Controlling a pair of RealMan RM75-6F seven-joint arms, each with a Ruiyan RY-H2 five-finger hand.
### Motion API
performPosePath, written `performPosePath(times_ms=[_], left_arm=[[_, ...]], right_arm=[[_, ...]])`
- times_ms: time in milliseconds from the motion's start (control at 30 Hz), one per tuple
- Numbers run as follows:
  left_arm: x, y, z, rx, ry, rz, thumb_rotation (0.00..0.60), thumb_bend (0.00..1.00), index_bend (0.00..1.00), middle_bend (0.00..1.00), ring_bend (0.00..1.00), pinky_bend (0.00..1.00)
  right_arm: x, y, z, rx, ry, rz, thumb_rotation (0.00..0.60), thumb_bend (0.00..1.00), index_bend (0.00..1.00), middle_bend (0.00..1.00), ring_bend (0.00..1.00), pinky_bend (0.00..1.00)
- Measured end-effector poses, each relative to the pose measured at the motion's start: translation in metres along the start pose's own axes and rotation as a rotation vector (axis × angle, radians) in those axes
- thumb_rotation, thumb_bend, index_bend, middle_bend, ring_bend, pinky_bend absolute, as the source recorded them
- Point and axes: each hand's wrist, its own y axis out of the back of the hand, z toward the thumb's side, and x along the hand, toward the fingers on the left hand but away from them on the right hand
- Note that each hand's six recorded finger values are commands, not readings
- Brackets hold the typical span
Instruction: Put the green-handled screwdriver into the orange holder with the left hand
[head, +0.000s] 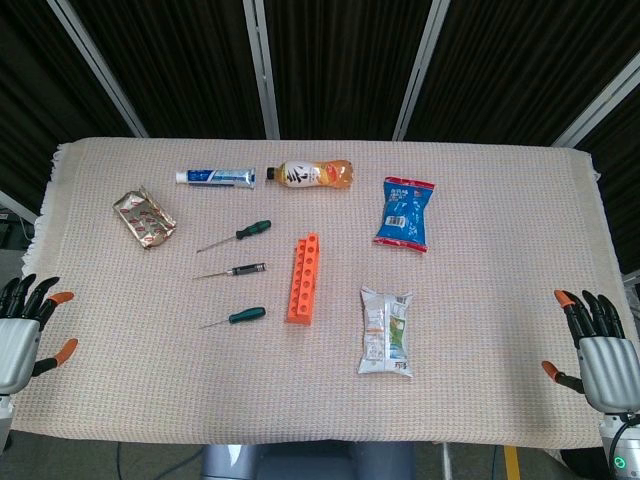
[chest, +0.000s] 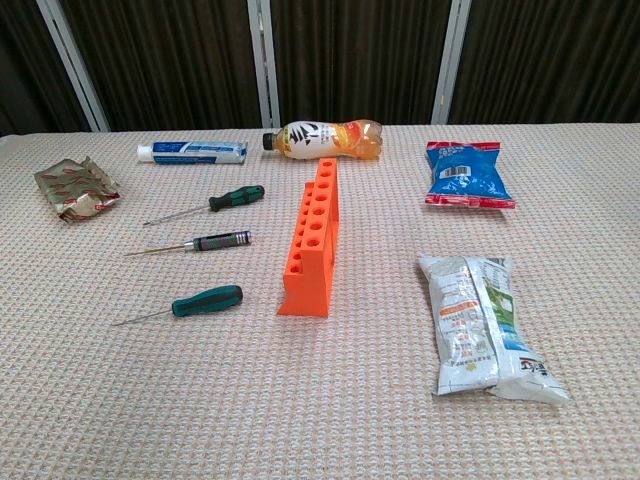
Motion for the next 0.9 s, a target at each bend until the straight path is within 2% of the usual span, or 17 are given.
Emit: performPosePath(times_ms=[200, 533, 900], left_arm=[[0.0001, -0.0033, 0.0001, -0.031, 0.003, -0.006, 0.6, 0.15, 0.27, 0.11, 0.02, 0.0], [-0.0014, 0.001, 0.0009, -0.033, 0.01, 0.014, 0.6, 0.18, 0.27, 0.12, 0.04, 0.0], [-0.0026, 0.0008, 0.0042, -0.041, 0.003, -0.001, 0.6, 0.18, 0.29, 0.12, 0.05, 0.0]], right_arm=[[0.0019, 0.001, -0.0005, -0.001, 0.001, -0.001, 0.6, 0.0, 0.05, 0.1, 0.0, 0.04], [0.0042, 0.0004, -0.0039, -0.013, -0.005, -0.004, 0.6, 0.0, 0.05, 0.1, 0.0, 0.04], [0.0022, 0.0003, -0.0066, -0.012, -0.006, 0.001, 0.6, 0.0, 0.06, 0.1, 0.0, 0.04]])
